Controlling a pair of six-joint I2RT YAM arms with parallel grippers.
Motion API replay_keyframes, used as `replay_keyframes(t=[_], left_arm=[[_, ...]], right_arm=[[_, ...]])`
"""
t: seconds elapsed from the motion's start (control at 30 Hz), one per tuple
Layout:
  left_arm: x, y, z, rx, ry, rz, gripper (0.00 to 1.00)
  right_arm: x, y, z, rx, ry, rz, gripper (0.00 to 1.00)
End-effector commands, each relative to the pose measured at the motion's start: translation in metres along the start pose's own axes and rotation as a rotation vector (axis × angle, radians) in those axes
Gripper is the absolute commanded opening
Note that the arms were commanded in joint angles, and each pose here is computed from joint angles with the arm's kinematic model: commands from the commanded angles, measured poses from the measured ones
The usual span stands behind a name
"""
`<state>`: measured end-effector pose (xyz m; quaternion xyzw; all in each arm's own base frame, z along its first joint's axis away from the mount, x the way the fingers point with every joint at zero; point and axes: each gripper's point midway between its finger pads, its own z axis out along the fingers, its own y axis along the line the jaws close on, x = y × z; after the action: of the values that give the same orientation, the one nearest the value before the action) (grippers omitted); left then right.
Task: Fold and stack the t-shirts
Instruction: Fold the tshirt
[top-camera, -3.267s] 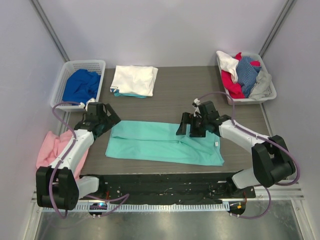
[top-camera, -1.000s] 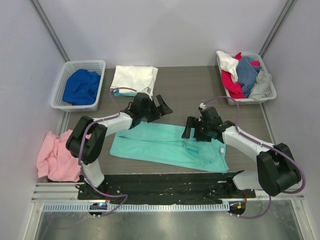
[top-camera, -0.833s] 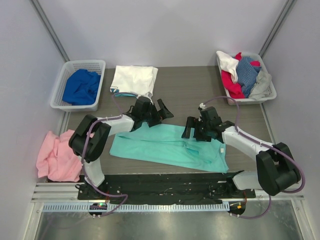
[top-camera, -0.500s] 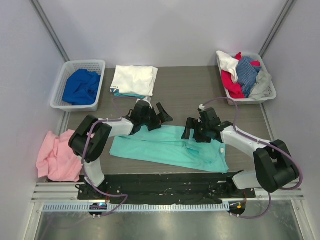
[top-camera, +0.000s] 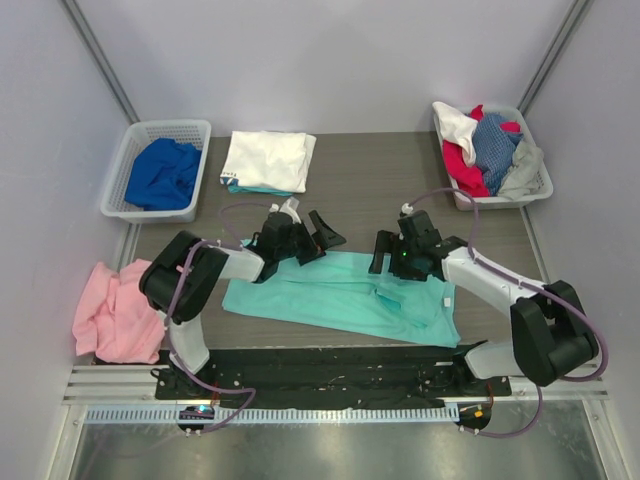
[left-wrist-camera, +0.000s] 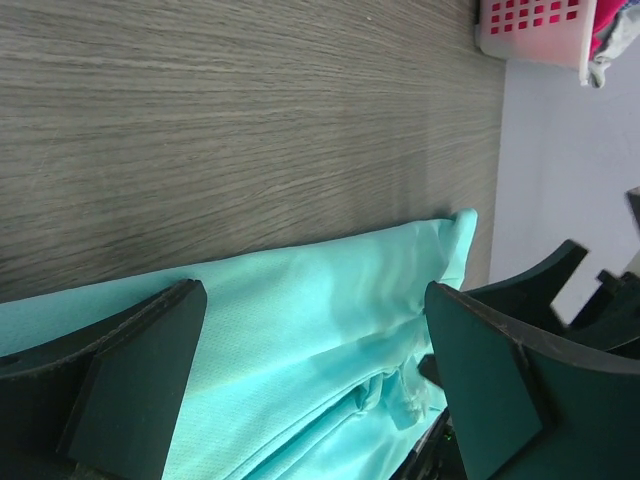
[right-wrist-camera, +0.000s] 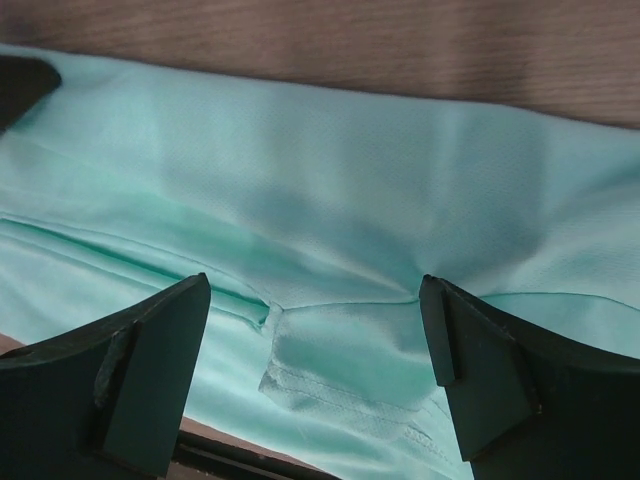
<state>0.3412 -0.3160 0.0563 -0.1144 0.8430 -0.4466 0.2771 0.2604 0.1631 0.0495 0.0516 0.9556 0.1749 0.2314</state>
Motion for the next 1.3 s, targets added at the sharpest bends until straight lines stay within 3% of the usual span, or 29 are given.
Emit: replay_keyframes(t=[0.0, 0.17, 0.4, 0.67, 0.93, 1.13, 1.27], left_arm=[[0.032, 0.05, 0.001, -0.109, 0.062, -0.043, 1.0], [0.038, 0.059, 0.002, -0.116, 0.063, -0.059, 1.0], [0.038, 0.056, 0.003, -0.098, 0.064, -0.062, 1.0], [0.003, -0.004, -0.008, -0.026, 0.031, 0.047, 1.0], [-0.046, -0.074, -0.045, -0.009, -0.056, 0.196, 1.0], [-0.068, -0.102, -0.074, -0.022, -0.121, 0.273, 1.0], [-0.072, -0.093, -0.093, -0.093, -0.152, 0.303, 1.0]], right_arm=[[-0.06, 0.004, -0.044, 0.098, -0.197, -0.044, 0.96], [-0.115, 0.018, -0.108, 0.138, -0.376, -0.081, 0.98], [-0.137, 0.026, -0.151, 0.135, -0.467, -0.097, 0.99], [-0.073, 0.017, -0.082, 0.02, -0.301, -0.093, 0.99], [-0.032, 0.037, -0.062, -0.177, -0.193, -0.078, 0.99], [-0.027, 0.019, -0.043, -0.085, -0.161, -0.056, 0.99], [-0.025, -0.004, -0.02, 0.05, -0.137, -0.023, 0.99]])
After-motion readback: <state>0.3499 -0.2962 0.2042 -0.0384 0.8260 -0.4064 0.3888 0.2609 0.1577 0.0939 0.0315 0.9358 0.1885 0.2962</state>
